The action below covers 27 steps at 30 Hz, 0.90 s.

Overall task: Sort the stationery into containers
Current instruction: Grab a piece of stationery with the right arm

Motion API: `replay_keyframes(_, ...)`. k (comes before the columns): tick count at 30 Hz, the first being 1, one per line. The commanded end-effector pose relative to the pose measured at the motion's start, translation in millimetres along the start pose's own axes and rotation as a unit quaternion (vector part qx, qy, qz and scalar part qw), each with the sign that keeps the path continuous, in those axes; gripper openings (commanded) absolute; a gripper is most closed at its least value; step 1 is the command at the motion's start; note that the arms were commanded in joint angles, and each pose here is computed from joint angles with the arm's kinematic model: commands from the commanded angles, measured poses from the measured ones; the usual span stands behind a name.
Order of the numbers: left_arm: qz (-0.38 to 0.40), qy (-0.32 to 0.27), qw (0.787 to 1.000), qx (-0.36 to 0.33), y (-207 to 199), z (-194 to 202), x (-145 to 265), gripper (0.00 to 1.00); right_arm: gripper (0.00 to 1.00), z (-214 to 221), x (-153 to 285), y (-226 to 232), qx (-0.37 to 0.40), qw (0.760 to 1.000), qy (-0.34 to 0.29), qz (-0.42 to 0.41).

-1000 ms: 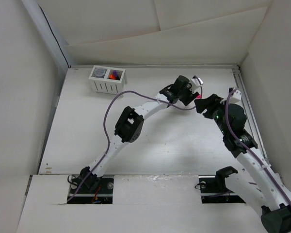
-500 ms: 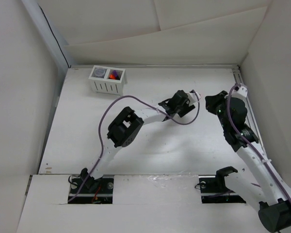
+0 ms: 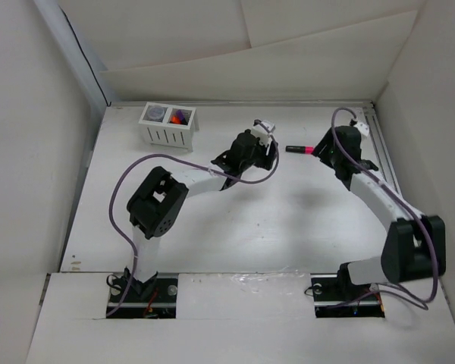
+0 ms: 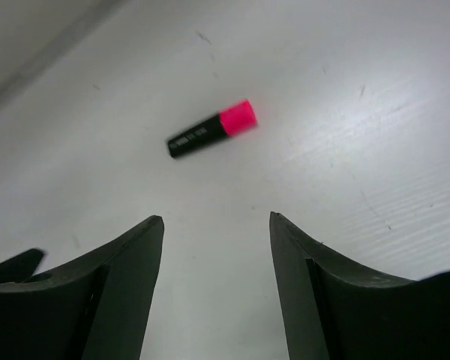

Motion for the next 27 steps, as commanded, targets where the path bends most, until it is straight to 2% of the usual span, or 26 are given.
replay_keyframes(1, 0.023, -0.030, 0.995, 0.087, -13.0, -13.4, 13.3, 0.60, 0.65, 12.6, -29.5, -2.1, 0.011, 0.999, 0.037, 0.013)
replay_keyframes(7, 0.049, -0.045, 0.988, 0.141, -21.7, -13.8, 37.7, 0.60, 0.68, 23.3, -72.3, -9.8, 0.014, 0.997, 0.065, 0.046)
replay_keyframes(8, 0.048, -0.038, 0.987, 0.146, -21.1, -4.1, 42.6, 0.60, 0.68, 27.2, -76.8, -11.4, 0.017, 0.996, 0.075, 0.053)
replay_keyframes(10, 0.057, -0.053, 0.985, 0.155, -23.2, -12.2, 53.5, 0.60, 0.70, 27.7, -87.4, -7.0, 0.014, 0.995, 0.086, 0.056)
replay_keyframes(11, 0.065, -0.054, 0.983, 0.162, -25.3, -8.6, 57.9, 0.60, 0.70, 40.0, -95.6, -10.8, 0.014, 0.992, 0.109, 0.065)
replay_keyframes(20, 0.090, -0.087, 0.978, 0.165, -30.5, -30.6, 86.0, 0.60, 0.66, 52.9, -128.9, -4.2, 0.002, 0.987, 0.143, 0.073)
replay_keyframes(27, 0.105, -0.104, 0.975, 0.167, -33.3, -34.5, 95.5, 0.60, 0.65, 54.2, -147.7, -2.2, 0.001, 0.984, 0.135, 0.114)
Point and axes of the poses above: each gripper's point midway between its finger pads, its own x axis back along the fingers, its own y axis along the line the jaws close on, z = x × y, the point moved 4 cm from there along x, back along the fingers, and after that the axes turned 1 degree about -x, right-handed, at the moved point
